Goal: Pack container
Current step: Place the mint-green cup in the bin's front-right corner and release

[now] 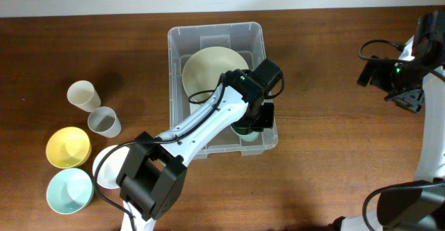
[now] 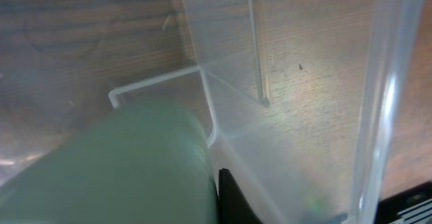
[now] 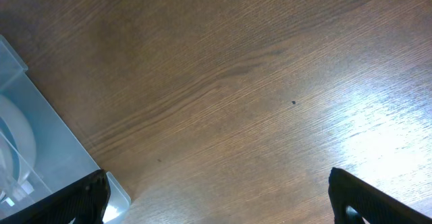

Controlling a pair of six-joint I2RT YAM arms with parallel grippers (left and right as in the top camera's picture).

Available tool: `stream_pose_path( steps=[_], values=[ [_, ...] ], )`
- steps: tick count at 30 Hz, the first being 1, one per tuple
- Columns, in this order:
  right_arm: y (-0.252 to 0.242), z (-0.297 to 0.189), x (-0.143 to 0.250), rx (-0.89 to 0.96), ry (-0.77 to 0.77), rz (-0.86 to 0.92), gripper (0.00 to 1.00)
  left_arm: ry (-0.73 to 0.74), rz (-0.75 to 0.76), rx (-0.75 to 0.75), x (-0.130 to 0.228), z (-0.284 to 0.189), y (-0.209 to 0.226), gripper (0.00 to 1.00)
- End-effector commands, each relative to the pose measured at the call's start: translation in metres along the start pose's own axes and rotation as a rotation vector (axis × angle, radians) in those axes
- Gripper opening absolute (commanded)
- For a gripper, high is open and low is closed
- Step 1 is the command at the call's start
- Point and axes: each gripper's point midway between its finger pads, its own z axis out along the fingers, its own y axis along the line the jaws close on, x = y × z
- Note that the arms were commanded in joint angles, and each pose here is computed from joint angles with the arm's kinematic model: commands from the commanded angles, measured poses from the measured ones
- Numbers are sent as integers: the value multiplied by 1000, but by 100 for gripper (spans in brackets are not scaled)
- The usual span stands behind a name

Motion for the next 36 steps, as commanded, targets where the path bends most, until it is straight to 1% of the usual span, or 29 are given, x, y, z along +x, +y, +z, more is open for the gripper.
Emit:
stream_pose_path(
  steps=[1,4,5,6,20,21,23,25,28,30,32,34,36],
  values=[
    [-5,3,1,18,12,0,99,15,-30,1,1,5,1,21],
    [-5,3,1,18,12,0,99,16,-30,1,1,5,1,22],
    [-5,3,1,18,12,0,99,16,-30,1,1,5,1,26],
    [-5,3,1,18,12,0,99,16,-30,1,1,5,1,28],
    [-5,3,1,18,12,0,99,12,-17,4,0,4,0,28],
    [-5,3,1,17,12,0,99,10,-17,6,0,3,-1,30],
    [-5,3,1,17,12,0,99,-1,1,13,-3,0,-4,38],
    [-5,3,1,18,12,0,99,-23,52,27,-9,-8,-10,42],
    [-5,3,1,18,11,0,99,-58,92,44,-16,-23,-18,43],
    [-5,3,1,18,11,0,99,-125,119,17,-27,-45,-19,43],
    [-5,3,1,18,11,0,99,-191,121,-42,-38,-64,-11,43],
    [-5,3,1,18,11,0,99,-294,95,-116,-54,-98,5,43],
    [-5,3,1,18,11,0,99,-371,60,-152,-65,-128,22,48]
  ],
)
